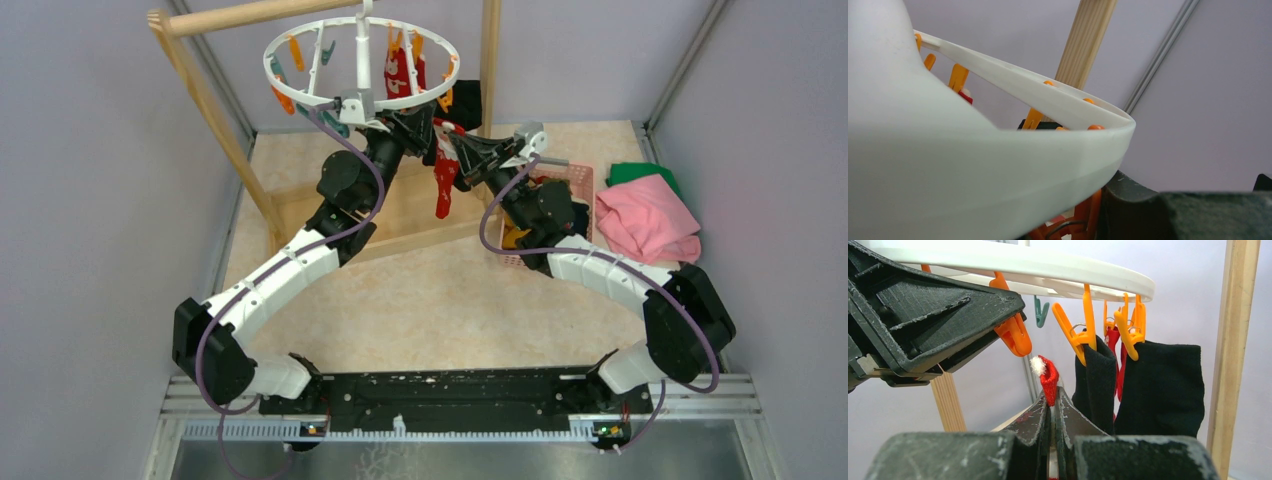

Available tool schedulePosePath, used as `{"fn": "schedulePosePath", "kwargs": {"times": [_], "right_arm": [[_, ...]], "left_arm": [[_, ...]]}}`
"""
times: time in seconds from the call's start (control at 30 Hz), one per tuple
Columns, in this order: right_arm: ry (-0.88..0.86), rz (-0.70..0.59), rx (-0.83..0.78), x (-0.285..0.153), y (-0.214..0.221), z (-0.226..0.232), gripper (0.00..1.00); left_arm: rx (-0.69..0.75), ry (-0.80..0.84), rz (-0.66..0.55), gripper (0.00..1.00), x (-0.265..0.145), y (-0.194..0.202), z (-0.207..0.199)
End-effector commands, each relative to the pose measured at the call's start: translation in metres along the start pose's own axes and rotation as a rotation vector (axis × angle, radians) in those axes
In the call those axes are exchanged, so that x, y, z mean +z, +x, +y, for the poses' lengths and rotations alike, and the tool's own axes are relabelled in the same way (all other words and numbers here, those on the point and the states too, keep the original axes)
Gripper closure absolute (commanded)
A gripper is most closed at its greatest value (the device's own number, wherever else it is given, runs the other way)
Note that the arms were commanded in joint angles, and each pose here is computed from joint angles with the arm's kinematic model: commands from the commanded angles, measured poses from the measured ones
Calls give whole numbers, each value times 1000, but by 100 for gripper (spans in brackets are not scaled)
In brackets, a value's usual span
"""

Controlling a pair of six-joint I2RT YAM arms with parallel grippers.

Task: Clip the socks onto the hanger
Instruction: Clamp the sock onto the hanger.

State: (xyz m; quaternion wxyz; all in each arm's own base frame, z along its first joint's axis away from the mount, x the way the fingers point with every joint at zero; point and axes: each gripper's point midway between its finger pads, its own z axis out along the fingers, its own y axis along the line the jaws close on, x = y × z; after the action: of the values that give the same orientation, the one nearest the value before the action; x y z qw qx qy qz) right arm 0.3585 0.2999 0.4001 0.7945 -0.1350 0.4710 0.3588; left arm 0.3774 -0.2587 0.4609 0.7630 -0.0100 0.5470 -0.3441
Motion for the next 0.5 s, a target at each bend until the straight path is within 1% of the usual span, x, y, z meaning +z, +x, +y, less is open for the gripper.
{"fn": "schedulePosePath", "kwargs": {"times": [0.0,0.47], "right_arm": [[-37,-82,24,7,-31,12,100],[-32,-107,45,12,-38,12,100]], "left_arm": [[-13,22,-88,93,-4,-34,-7],[-14,25,-85,93,-5,-33,-7]]}}
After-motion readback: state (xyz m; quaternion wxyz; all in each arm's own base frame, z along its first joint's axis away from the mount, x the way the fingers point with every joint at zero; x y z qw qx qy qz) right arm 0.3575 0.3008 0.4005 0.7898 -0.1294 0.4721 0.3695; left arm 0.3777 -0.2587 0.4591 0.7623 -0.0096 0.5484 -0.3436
